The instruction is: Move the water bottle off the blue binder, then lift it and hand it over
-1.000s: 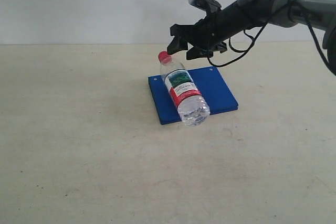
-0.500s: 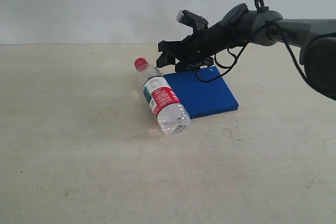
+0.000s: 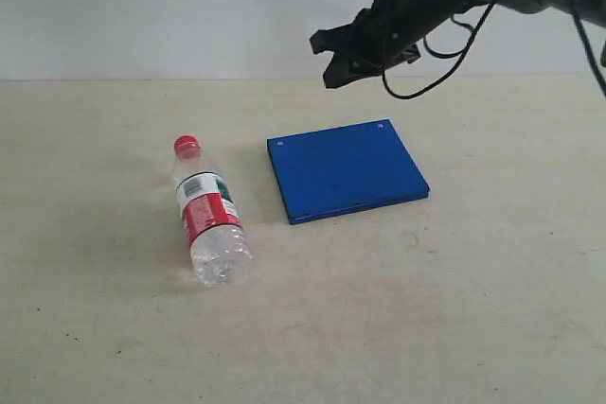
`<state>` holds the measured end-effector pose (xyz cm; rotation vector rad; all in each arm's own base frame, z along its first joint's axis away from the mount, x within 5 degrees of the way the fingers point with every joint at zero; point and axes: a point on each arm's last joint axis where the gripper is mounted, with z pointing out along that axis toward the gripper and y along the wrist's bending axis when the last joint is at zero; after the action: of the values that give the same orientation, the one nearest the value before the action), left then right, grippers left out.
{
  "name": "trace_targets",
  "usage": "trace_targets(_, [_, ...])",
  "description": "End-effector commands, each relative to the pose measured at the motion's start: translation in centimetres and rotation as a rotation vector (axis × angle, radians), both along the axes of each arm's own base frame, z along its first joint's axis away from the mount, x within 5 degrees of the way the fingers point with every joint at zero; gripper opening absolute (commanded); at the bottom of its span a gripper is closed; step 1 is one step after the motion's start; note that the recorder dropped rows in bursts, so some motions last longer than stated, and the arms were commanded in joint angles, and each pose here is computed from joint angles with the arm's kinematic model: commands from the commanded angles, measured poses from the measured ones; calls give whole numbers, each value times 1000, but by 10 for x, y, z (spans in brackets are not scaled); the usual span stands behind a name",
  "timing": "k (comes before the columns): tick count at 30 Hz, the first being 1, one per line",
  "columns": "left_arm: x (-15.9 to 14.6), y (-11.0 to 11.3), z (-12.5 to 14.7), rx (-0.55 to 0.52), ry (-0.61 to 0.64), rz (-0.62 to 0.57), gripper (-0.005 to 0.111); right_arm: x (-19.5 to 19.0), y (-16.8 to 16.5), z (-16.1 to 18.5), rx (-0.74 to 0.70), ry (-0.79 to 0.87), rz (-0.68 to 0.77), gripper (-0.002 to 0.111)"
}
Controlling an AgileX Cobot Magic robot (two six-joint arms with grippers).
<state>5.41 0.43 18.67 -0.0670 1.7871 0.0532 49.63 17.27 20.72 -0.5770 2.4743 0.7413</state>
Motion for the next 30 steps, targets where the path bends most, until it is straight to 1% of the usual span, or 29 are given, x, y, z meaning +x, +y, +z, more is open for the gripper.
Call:
trace_targets(1, [0, 3, 0, 201, 1, -15, 4, -10, -21, 34, -10, 22, 29, 0])
trace_targets(3, [0, 6, 1, 345, 13, -13, 4, -14, -34, 55, -12, -7, 29, 0])
trace_targets(4, [0, 7, 1, 390, 17, -11, 4, -16, -42, 68, -5, -29, 14, 0])
trace_targets(5, [0, 7, 1, 413, 19, -9, 4, -18, -47, 79, 9, -51, 2, 0])
trace_targets(6, [0, 8, 2, 431, 20, -7, 4, -21, -55, 98, 22, -98, -22, 0])
trace_targets(11, [0, 7, 2, 433, 13, -8, 4, -40, -90, 177, 49, -368, -120, 0])
trace_targets(13, [0, 7, 5, 470, -10, -11, 4, -55, -102, 208, 36, -476, -134, 0])
trace_targets(14, [1, 6, 7, 402, -45, -10, 4, -63, -108, 221, 30, -513, -146, 0])
trace_targets(15, [2, 3, 11, 267, -110, -9, 4, -71, -114, 233, 21, -536, -154, 0])
trace_targets(16, [2, 1, 16, 110, -177, -5, 4, -78, -118, 240, 15, -544, -154, 0])
trace_targets(17, [2, -1, 21, -105, -253, 1, 4, -86, -123, 247, 10, -541, -151, 0])
trace_targets(18, [2, -1, 25, -327, -305, 10, 4, -94, -127, 252, -4, -529, -143, 0])
trace_targets(19, [2, -1, 26, -494, -332, 19, 4, -100, -128, 253, -18, -508, -124, 0])
trace_targets(20, [2, -1, 27, -688, -350, 31, 4, -106, -130, 255, -38, -486, -106, 0])
trace_targets(22, [2, -1, 26, -961, -334, 52, 4, -114, -132, 254, -84, -443, -74, 0])
trace_targets(23, [2, -2, 24, -1054, -311, 61, 4, -118, -134, 254, -111, -430, -65, 0])
trace_targets(24, [2, -4, 20, -1111, -260, 70, 4, -118, -135, 254, -133, -432, -70, 0])
trace_targets(26, [2, -9, 11, -1156, -149, 84, 4, -118, -136, 253, -143, -427, -78, 0])
trace_targets(27, [2, -10, 9, -1138, -123, 85, 4, -118, -136, 253, -142, -425, -80, 0])
trace_targets(28, [2, -9, 9, -1074, -131, 82, 4, -118, -136, 253, -142, -425, -80, 0])
trace_targets(30, [2, -6, 14, -1030, -197, 74, 4, -119, -136, 255, -138, -427, -82, 0])
